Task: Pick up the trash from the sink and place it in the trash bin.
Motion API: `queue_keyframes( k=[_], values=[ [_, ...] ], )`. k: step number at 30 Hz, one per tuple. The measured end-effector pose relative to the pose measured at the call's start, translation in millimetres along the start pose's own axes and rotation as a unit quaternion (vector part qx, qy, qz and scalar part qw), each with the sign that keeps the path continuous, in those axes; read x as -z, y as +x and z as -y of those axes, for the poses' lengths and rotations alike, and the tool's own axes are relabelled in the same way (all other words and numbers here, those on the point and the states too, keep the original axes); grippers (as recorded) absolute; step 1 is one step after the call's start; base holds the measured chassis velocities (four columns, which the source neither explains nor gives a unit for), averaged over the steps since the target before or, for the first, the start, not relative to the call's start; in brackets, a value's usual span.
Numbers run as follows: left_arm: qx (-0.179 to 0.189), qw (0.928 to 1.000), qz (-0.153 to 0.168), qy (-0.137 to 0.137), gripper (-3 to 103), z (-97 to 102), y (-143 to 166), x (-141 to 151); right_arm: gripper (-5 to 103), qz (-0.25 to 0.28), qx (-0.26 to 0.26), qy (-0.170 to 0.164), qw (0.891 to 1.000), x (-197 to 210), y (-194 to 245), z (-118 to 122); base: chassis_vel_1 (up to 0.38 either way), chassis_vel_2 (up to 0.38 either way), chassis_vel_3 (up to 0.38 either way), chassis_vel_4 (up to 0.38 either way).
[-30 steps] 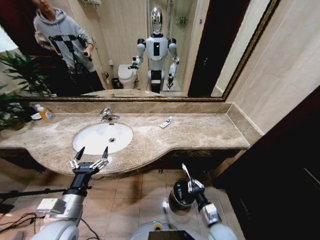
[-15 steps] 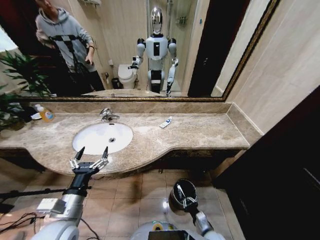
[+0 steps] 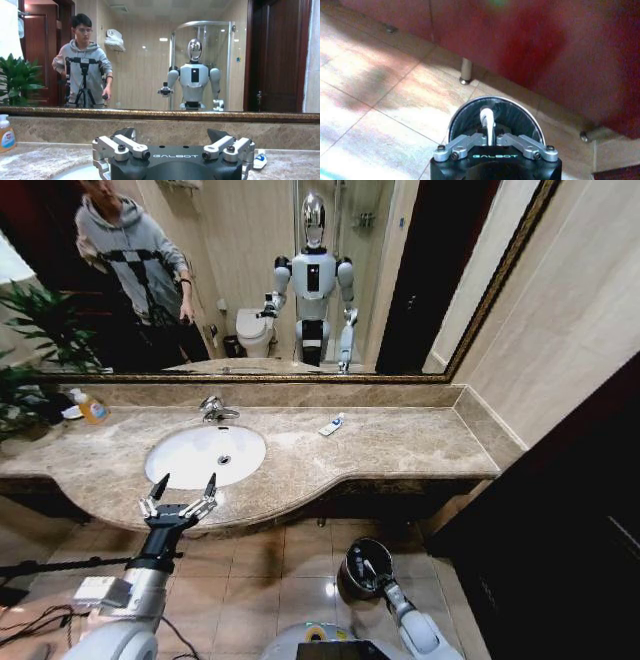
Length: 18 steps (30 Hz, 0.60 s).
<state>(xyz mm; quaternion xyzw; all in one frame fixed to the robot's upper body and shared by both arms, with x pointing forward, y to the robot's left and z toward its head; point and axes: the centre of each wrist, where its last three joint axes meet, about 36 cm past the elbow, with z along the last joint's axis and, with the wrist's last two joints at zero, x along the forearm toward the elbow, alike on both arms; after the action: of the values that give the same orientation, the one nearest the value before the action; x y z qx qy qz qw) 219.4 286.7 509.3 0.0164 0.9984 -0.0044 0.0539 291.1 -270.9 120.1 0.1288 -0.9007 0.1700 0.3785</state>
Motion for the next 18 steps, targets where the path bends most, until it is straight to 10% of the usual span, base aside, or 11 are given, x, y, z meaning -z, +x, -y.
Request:
queue_keyframes(
  k=[18],
  values=[
    [0.000,1.0000,0.000,0.000,100,0.0,0,0,68,0.015,-0.017,-0.036,0.999,6,11,18,0.000,0.000,0.000,0.000]
  ],
)
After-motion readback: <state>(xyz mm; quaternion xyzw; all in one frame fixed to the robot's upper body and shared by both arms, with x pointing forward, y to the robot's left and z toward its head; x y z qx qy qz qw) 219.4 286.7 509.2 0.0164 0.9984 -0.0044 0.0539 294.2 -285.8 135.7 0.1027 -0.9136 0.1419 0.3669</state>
